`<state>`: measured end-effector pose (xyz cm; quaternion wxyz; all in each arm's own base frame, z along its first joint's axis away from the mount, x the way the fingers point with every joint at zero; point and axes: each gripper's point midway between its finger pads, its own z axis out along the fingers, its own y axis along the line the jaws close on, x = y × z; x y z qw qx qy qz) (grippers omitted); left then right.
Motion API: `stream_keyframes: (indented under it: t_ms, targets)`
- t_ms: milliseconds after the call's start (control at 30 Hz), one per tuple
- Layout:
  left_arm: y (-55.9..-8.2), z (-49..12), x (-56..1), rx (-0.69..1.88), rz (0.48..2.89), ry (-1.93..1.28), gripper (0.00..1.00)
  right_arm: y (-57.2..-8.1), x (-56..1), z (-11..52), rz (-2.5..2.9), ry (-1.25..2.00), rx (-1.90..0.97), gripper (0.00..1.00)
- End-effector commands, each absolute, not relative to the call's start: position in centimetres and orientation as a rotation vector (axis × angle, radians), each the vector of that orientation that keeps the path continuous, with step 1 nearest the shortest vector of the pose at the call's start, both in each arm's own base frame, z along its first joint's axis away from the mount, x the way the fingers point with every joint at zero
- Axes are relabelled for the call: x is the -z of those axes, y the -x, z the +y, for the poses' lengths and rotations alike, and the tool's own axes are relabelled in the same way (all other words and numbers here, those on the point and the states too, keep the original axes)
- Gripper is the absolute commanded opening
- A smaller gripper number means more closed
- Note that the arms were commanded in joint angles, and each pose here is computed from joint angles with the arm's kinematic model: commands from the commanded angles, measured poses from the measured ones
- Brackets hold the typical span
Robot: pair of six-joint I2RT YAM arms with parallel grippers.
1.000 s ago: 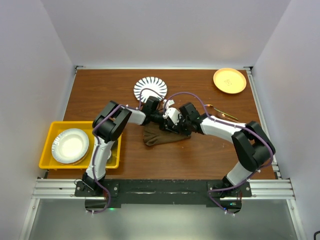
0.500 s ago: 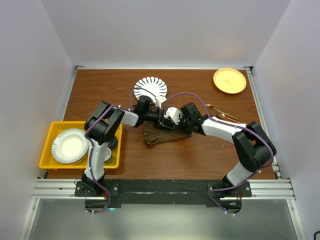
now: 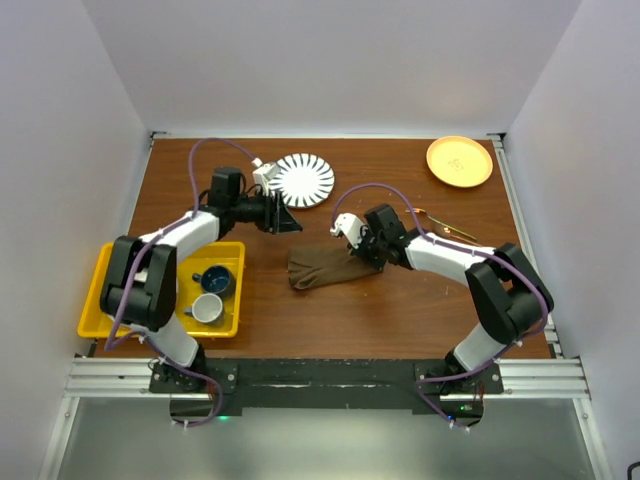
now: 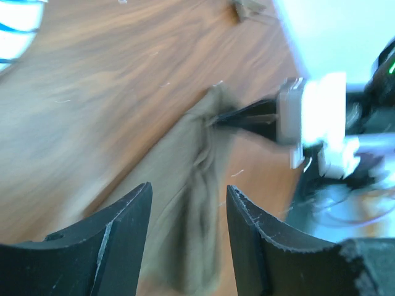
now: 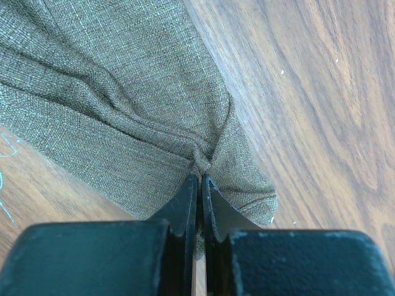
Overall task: Fold the napkin into a case and place the utensils inside
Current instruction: Stuff the top corner of the smaller-rectangle-folded napkin at the center of the board.
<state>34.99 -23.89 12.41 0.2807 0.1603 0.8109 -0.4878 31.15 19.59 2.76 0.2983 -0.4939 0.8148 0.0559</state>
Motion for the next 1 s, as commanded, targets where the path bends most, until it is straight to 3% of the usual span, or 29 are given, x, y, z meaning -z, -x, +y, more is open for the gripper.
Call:
stream_keyframes:
  t_ms: [0, 33, 200, 533, 767, 867, 967]
  targets:
    - [-30.6, -21.6, -12.8, 1.015, 2.048, -0.994, 0.57, -31.0, -3.0, 19.7, 2.171, 1.301, -0.186, 0.00]
    - [-30.8, -21.0, -12.1, 0.853, 1.983, -1.147, 0.57, -31.0, -2.9, 19.8, 2.175, 1.301, -0.192, 0.00]
    - [-27.7, -23.5, -11.6, 0.640, 1.803, -1.472, 0.64, -30.8, -2.8, 20.0, 2.186, 1.299, -0.212, 0.00]
    - [-27.6, -28.2, -9.3, 0.459, 1.677, -1.565, 0.67, -30.4, -2.4, 20.3, 2.219, 1.305, -0.250, 0.00]
    - [-26.9, -29.1, -6.0, 0.477, 1.752, -1.622, 0.67, -30.3, -2.0, 20.4, 2.228, 1.320, -0.257, 0.00]
    - [-26.8, -28.8, -5.1, 0.470, 1.768, -1.633, 0.64, -30.2, -1.9, 20.3, 2.232, 1.330, -0.256, 0.00]
    - [-26.7, -28.5, -4.8, 0.455, 1.767, -1.649, 0.52, -30.2, -1.7, 20.2, 2.231, 1.342, -0.250, 0.00]
